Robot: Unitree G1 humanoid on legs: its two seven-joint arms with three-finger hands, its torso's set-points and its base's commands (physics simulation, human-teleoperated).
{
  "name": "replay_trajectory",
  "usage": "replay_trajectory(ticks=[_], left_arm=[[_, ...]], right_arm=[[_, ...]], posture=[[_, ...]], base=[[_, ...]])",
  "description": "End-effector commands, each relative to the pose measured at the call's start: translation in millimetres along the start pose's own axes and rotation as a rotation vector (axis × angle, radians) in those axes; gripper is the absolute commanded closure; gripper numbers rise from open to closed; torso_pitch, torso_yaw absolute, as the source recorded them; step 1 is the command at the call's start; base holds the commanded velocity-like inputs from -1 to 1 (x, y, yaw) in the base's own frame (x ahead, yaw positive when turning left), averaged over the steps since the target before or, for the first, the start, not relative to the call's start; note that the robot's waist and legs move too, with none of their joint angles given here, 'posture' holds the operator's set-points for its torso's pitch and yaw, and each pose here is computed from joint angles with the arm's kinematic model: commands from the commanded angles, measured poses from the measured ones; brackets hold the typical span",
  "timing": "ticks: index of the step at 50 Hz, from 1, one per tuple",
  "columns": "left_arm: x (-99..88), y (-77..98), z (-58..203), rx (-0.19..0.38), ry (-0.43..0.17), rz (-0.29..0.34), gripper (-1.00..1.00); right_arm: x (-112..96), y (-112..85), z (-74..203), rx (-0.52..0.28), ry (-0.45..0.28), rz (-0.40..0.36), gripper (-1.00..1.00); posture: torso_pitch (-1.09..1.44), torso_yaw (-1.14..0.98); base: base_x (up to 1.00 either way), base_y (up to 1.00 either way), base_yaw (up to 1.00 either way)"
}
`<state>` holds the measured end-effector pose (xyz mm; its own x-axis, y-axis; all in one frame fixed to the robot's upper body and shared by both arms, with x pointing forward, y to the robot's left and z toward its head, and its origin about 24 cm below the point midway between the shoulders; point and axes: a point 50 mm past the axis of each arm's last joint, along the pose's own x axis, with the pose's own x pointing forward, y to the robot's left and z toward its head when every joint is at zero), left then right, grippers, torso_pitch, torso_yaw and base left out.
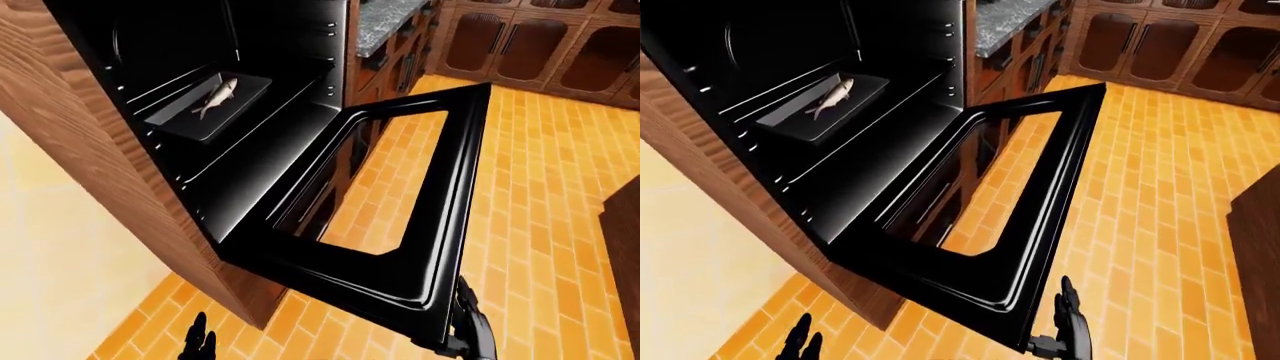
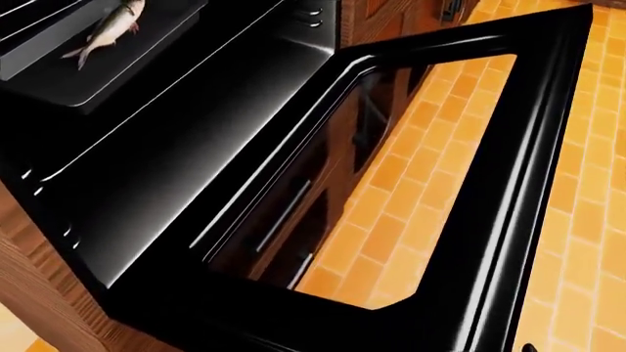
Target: Close the oven door.
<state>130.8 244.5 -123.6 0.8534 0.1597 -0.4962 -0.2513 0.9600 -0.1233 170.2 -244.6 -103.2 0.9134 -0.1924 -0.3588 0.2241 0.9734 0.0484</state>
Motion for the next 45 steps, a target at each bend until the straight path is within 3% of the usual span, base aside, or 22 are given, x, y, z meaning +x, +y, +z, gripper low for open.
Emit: replay_trajectory(ticks=[1, 15, 20, 28, 33, 37, 45], left_arm=[[4.1, 2.5, 10, 0.015, -0.051, 0.002, -1.0], [4.2, 1.9, 10, 0.009, -0.05, 0.005, -1.0], [0.5, 1.5, -2, 0.004, 0.036, 0.008, -1.0], [-10.5, 3.4, -22, -0.074, 0.145, 0.022, -1.0], [-18.6, 7.8, -31, -0.067, 0.198, 0.046, -1.0], [-24.5, 15.0, -35, -0.07, 0.221, 0.07, -1.0], [-26.3, 19.9, -34, -0.097, 0.208, 0.093, -1.0]], right_arm=[[7, 0.8, 12, -0.011, -0.063, 0.01, -1.0], [7, -0.7, 14, -0.015, -0.077, 0.002, -1.0], [3, -3.0, 7, -0.035, -0.036, -0.02, -1.0], [-3, -6.3, -3, -0.061, 0.025, -0.045, -1.0], [-10, -10.1, -11, -0.093, 0.076, -0.054, -1.0], [-13, -13.6, -14, -0.103, 0.094, -0.066, -1.0], [-13, -12.9, -14, -0.105, 0.095, -0.064, -1.0]], posture=[[0.0, 0.0], [0.0, 0.0], [0.0, 0.0], [0.0, 0.0], [0.0, 0.0], [0.0, 0.0], [0.0, 0.0]], base=[[0.0, 0.0, -0.32], [0.0, 0.0, -0.04], [0.0, 0.0, 0.0], [0.0, 0.0, 0.0], [0.0, 0.0, 0.0], [0.0, 0.0, 0.0], [0.0, 0.04, 0.0]])
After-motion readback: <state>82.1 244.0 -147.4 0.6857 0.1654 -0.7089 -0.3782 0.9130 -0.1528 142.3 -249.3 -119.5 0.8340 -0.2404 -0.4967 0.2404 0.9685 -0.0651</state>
